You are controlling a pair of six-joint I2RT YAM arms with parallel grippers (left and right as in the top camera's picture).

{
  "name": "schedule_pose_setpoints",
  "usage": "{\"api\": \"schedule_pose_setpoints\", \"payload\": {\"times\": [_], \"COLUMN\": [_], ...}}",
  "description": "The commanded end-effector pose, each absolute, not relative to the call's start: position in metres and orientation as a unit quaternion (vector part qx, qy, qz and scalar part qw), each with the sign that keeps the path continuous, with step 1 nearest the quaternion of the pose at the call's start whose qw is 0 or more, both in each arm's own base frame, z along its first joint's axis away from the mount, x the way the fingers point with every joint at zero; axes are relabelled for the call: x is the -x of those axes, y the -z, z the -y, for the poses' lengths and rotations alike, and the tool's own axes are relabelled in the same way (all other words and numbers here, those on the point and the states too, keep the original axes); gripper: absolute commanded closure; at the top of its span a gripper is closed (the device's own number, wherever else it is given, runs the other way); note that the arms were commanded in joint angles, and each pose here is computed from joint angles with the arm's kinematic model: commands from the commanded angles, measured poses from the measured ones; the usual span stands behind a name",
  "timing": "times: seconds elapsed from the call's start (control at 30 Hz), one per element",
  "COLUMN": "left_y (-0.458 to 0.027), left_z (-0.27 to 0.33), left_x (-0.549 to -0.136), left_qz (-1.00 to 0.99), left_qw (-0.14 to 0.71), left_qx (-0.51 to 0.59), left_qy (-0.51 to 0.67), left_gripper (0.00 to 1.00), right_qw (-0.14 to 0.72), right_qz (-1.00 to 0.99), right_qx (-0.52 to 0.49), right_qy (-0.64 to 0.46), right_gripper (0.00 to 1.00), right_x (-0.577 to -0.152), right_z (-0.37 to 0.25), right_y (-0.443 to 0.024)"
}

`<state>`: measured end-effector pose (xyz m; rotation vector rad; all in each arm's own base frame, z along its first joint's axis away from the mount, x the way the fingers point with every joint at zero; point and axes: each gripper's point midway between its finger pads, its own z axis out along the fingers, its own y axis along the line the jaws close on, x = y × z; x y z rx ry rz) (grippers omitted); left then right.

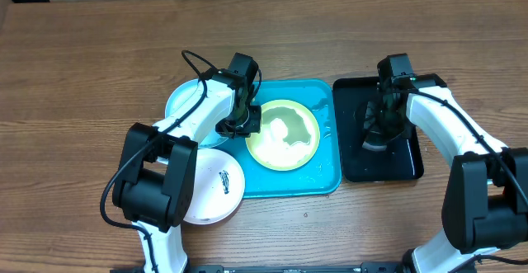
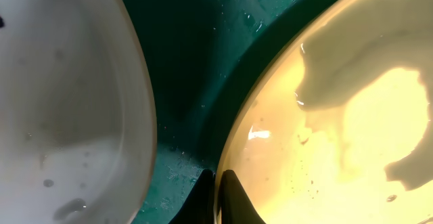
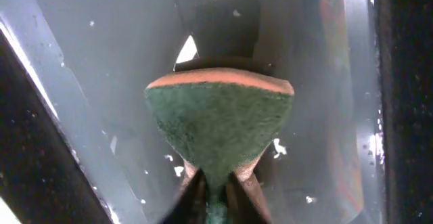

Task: Clean dirty plates on tray and stack at the side
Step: 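Return the sponge to the black tray and release it with the right gripper, then retract the right arm and lift the yellow plate with the left gripper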

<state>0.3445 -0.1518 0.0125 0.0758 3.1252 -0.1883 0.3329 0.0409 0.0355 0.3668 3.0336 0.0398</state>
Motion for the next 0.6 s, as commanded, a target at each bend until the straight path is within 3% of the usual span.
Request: {"api": "schedule_pose_setpoints", "payload": {"times": [0.0,0.07,0.13,0.3,0.47,0.57], "left_y": [-0.003,-0.003,-0.003,-0.003,-0.003,-0.003], "left_z": [0.154,0.154,0.153,0.153,0.155,0.155], "left_x": [-0.339,-0.339,-0.339,-0.338,-0.335,-0.335], "left_qz": [-0.998,-0.998,-0.998,-0.998,-0.998,-0.998], "left_qw": [-0.007,-0.007,-0.007,-0.01,-0.016,-0.016], "left_qx": [-0.023,-0.023,-0.023,-0.023,-0.018,-0.018], "left_qy": [0.056,0.056,0.055,0.054,0.06,0.06], "left_gripper": [0.95,0.92,0.85,0.72,0.72,0.77], "right_qw": [0.063,0.071,0.079,0.109,0.126,0.121], "right_qz": [-0.992,-0.992,-0.991,-0.983,-0.97,-0.964], "right_qx": [-0.106,-0.102,-0.107,-0.146,-0.209,-0.239], "right_qy": [-0.019,-0.022,-0.021,-0.011,-0.007,-0.002], "right_gripper": [0.61,0.31,0.2,0.18,0.13,0.05], "right_x": [-0.347,-0.355,-0.362,-0.382,-0.389,-0.383], "right_z": [-0.044,-0.044,-0.04,-0.009,0.039,0.063], "right_y": [-0.051,-0.065,-0.078,-0.112,-0.121,-0.119]}}
